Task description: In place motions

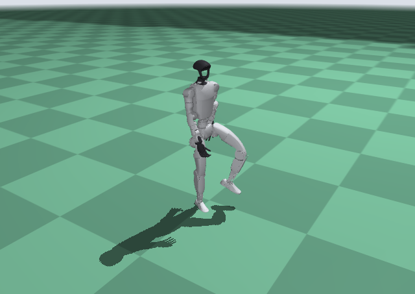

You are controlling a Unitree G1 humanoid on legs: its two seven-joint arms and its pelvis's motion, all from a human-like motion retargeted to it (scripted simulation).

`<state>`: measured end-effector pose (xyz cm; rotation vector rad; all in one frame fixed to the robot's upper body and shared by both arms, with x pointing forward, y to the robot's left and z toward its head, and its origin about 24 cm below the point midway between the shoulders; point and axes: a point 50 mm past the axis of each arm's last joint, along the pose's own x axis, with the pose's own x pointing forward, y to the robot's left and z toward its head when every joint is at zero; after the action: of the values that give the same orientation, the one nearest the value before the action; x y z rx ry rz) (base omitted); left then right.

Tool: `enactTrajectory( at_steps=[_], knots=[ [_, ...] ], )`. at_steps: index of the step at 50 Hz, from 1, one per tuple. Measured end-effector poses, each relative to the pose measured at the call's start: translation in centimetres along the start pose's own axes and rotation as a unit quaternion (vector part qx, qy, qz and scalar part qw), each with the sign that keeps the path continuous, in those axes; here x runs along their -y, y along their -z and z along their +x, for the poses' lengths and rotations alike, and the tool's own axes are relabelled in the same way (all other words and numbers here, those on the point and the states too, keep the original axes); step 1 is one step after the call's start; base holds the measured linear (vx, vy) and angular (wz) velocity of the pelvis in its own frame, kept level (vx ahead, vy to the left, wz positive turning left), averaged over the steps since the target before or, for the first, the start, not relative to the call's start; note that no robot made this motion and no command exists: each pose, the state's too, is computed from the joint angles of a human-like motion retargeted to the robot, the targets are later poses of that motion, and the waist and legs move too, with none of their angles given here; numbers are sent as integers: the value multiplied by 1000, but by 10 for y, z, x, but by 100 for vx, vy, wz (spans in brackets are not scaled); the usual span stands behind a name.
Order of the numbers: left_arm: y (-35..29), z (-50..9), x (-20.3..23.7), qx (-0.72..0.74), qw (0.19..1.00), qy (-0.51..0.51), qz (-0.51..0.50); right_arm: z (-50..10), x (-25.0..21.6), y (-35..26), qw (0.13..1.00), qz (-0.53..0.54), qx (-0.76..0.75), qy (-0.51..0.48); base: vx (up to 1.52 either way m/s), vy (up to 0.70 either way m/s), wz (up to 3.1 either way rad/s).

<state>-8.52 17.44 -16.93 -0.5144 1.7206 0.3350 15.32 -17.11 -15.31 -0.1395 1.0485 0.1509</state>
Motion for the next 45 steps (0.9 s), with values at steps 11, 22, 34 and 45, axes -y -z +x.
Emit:
enactTrajectory(
  at_steps=[11, 22, 34, 45],
  knots=[
    [-31, -1, 1, 66, 997, -15, 33, -19, 1, 73, 994, 1, -106, 2, 9, 2, 3],
    [-115, -16, 36, 138, 985, -7, 103, -60, 17, 152, 967, 66, -242, 40, 4, 8, -2],
    [-175, -38, 62, 231, 956, 0, 181, -77, 19, 176, 951, 95, -288, 52, -8, 5, -4],
    [-108, -12, 43, 144, 978, 7, 152, -63, 23, 156, 964, 81, -247, 59, 13, -5, -8]
  ],
)
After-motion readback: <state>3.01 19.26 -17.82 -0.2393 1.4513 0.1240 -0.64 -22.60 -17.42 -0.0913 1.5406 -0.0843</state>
